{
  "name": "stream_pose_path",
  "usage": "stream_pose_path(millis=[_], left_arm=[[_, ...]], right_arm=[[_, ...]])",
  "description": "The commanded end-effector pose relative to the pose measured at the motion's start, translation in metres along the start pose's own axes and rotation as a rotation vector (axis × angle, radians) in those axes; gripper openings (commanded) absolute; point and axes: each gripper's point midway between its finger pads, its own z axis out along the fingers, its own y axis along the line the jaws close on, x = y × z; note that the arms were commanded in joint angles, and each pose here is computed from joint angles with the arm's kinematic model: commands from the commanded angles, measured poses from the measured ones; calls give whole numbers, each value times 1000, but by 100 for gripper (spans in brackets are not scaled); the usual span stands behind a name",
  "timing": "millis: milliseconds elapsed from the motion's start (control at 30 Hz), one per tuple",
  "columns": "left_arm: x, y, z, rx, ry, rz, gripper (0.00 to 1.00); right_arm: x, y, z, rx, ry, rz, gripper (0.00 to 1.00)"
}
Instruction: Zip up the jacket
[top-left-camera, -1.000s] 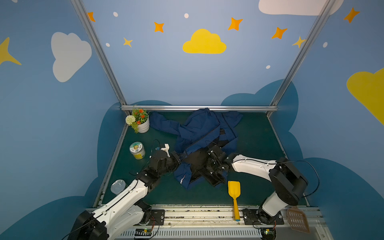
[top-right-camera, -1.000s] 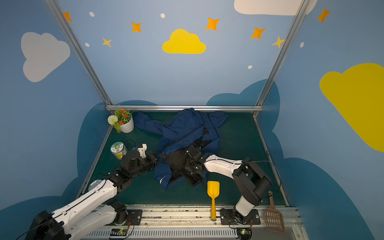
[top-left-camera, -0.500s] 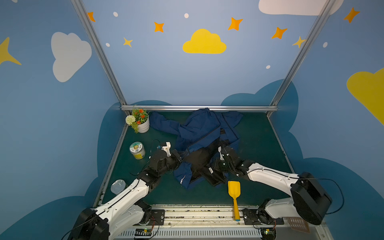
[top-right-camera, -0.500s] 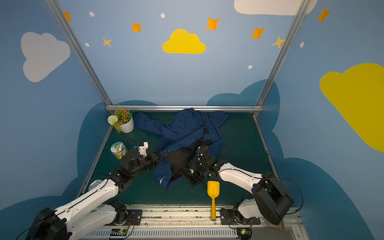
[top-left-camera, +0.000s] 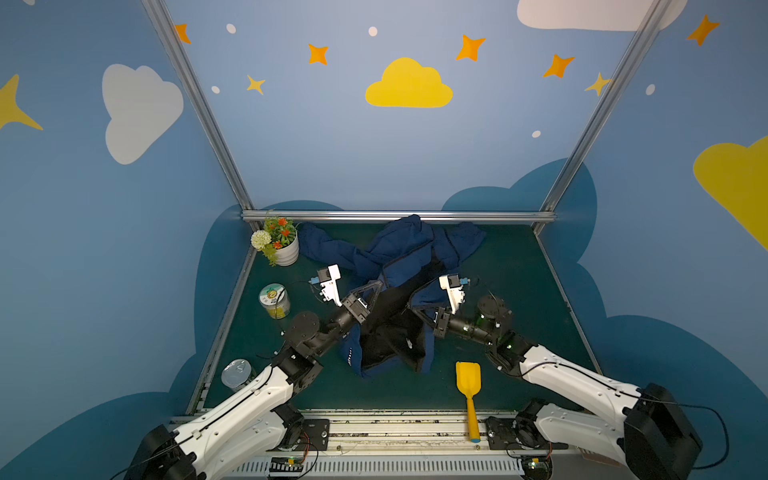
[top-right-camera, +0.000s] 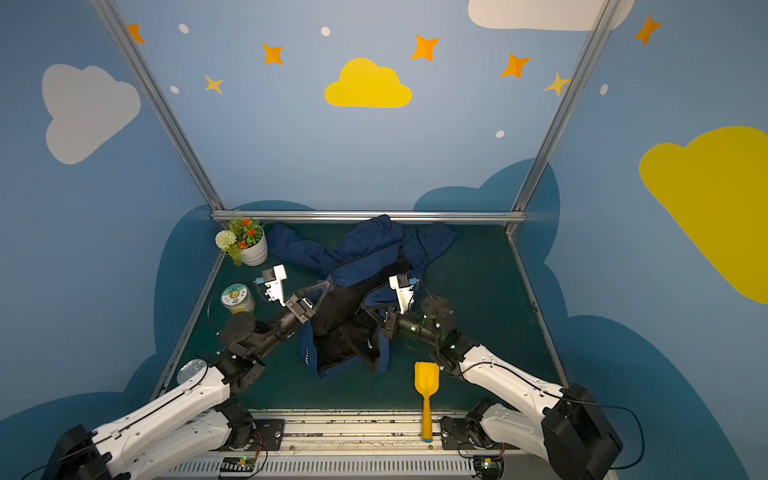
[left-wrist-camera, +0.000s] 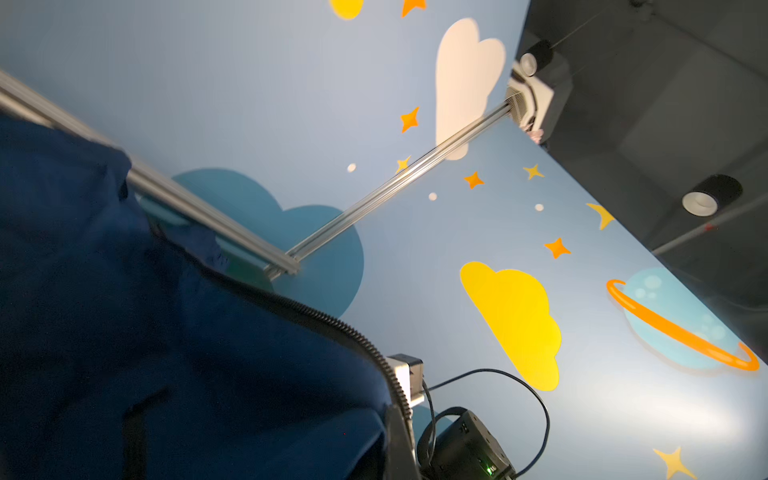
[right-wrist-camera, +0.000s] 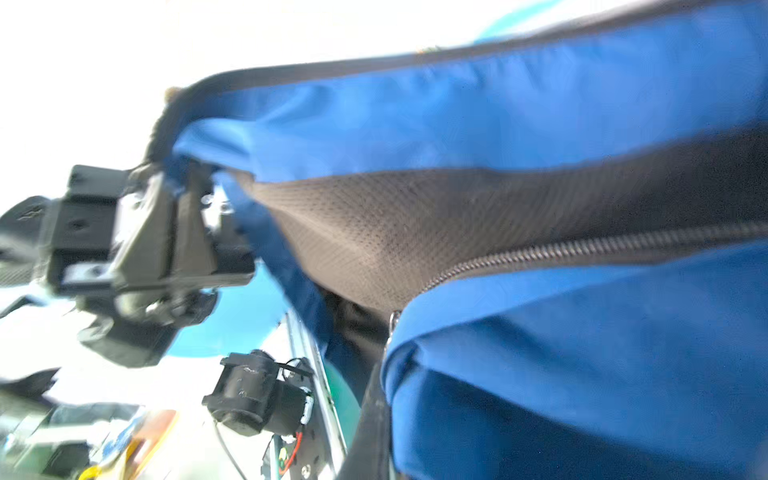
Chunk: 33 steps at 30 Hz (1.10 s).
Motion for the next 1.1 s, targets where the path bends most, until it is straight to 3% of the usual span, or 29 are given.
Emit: stream_pose_path(millis=[0, 133, 467, 700, 1067], left_arm=[[-29, -39, -6, 118, -119, 130, 3], [-32, -56, -4, 171, -118, 159, 3], [-24, -76, 6, 334, -97, 194, 3], [-22, -82, 9, 357, -74, 177, 3], [-19, -91, 8, 335, -52, 300, 3]], right_arm=[[-40, 54, -12, -185, -131, -259, 0], [-56, 76, -15, -232, -136, -368, 0], [-86, 112, -17, -353, -197, -509, 0], [-96, 126, -18, -435, -174, -519, 0], [-101, 136, -22, -478, -152, -529, 0]])
